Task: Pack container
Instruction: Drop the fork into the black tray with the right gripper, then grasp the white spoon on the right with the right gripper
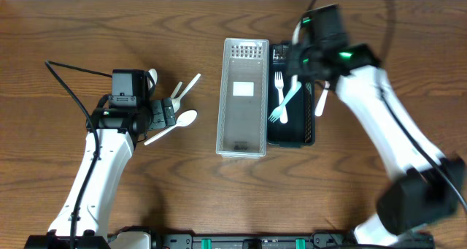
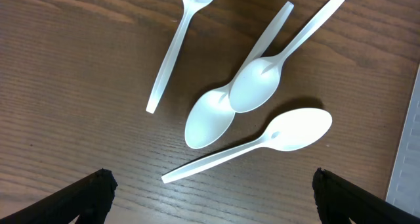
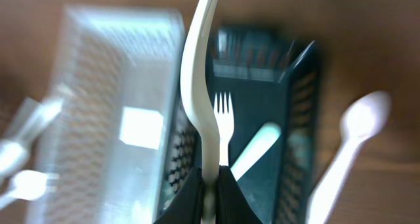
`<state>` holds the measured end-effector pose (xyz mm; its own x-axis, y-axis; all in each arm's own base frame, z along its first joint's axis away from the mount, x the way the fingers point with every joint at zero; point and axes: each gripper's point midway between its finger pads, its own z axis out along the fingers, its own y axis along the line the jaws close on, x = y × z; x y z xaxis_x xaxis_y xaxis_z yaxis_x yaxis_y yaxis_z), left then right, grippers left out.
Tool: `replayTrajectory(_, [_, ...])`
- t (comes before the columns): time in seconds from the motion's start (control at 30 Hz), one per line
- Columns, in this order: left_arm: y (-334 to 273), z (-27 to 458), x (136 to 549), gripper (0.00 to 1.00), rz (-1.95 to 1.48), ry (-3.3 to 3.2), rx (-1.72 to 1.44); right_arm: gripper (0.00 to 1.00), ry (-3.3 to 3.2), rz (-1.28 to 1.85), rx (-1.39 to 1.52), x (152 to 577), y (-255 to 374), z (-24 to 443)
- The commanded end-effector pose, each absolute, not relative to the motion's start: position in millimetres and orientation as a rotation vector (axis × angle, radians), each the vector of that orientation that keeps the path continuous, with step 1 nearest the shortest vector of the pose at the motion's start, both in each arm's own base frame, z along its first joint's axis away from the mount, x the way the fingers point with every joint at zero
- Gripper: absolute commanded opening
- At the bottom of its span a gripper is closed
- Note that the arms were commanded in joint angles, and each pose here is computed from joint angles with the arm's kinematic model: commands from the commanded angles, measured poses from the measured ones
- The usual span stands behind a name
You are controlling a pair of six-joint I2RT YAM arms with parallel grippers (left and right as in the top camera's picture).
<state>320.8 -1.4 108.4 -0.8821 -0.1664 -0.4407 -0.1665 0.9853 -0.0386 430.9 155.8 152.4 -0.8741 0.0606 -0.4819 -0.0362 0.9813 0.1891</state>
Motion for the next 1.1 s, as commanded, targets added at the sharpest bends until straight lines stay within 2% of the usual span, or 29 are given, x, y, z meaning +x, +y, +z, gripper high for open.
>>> replayTrajectory(0.0, [0,113,325,0.98,-0.002,2.662,-0.234,0.03,2.789,0.243,0.013,418,168,86])
replayTrajectory(0.07, [0,113,325,0.98,-0.002,2.662,-0.234,0.26,2.809,0.252,0.001,417,173,76])
replayTrajectory(0.17, [0,113,325,0.98,-0.002,2.662,-0.234,0.43,2.744,0.239,-0.032,430,170,99])
replayTrajectory(0.23, [0,113,325,0.98,-0.002,2.662,-0.234,0.52,2.655,0.186,0.019,447,154,131])
replayTrajectory(0.33, [0,113,325,0.98,-0.002,2.662,-0.234,0.52,2.551,0.131,0.137,465,118,170])
replayTrajectory(0.43, [0,113,325,0.98,-0.002,2.662,-0.234,0.51,2.523,0.107,0.332,472,73,176])
replayTrajectory(0.63, [0,113,325,0.98,-0.002,2.662,-0.234,0.50,2.616,0.086,0.664,462,11,125])
replayTrajectory(0.93, [0,113,325,0.98,-0.002,2.662,-0.234,0.51,2.796,0.099,0.687,454,21,50])
replayTrajectory(1.07, [0,113,325,0.98,-0.002,2.662,-0.234,0.49,2.850,0.076,0.698,450,22,26])
